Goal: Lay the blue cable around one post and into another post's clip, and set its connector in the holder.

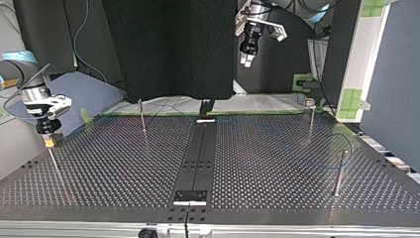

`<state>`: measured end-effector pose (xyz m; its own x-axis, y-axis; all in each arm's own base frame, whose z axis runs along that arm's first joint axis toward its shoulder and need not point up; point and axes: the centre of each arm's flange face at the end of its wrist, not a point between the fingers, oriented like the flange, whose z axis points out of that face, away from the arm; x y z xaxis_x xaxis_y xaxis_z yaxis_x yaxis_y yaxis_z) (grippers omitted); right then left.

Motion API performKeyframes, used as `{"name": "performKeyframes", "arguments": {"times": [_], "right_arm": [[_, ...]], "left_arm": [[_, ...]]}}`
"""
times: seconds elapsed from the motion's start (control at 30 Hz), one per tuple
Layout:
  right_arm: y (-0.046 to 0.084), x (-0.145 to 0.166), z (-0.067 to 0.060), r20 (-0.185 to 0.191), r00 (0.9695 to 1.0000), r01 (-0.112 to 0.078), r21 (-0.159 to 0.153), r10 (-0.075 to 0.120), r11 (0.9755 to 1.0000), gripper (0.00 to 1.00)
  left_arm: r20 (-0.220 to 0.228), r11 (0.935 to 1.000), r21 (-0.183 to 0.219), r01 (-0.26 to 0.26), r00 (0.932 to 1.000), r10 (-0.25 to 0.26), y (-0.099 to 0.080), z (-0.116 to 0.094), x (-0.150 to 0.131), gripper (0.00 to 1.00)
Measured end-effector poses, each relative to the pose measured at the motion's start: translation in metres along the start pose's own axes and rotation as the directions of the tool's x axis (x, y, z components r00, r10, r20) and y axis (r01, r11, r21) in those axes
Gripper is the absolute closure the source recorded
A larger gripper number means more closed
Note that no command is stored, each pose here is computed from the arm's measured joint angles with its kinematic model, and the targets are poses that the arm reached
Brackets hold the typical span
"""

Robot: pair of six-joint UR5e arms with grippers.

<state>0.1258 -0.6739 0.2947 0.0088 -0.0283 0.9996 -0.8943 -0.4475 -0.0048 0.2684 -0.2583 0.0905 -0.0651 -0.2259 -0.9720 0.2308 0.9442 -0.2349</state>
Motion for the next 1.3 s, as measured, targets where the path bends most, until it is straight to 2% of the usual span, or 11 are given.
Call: {"name": "performKeyframes", "arguments": {"times": [0.6, 1.0, 1.3], "right_arm": [[0.0023, -0.0039, 0.0003, 0.003, 1.0000, -0.007, -0.004, 0.007, 1.0000, 1.00], [0.0042, -0.0050, 0.0024, -0.010, 0.9999, -0.011, -0.005, 0.011, 0.9999, 1.00], [0.0057, -0.0054, 0.0042, -0.023, 0.9995, -0.020, -0.005, 0.020, 0.9998, 1.00]], "left_arm": [[0.000, 1.0000, 0.000, 0.000, 1.0000, 0.000, 0.0001, 0.0001, -0.0001, 0.00], [0.000, 1.0000, -0.001, 0.000, 1.0000, 0.000, 0.0005, 0.0003, -0.0001, 0.00], [0.000, 1.0000, -0.001, 0.000, 1.0000, 0.000, 0.0005, 0.0003, -0.0002, 0.00]]}}
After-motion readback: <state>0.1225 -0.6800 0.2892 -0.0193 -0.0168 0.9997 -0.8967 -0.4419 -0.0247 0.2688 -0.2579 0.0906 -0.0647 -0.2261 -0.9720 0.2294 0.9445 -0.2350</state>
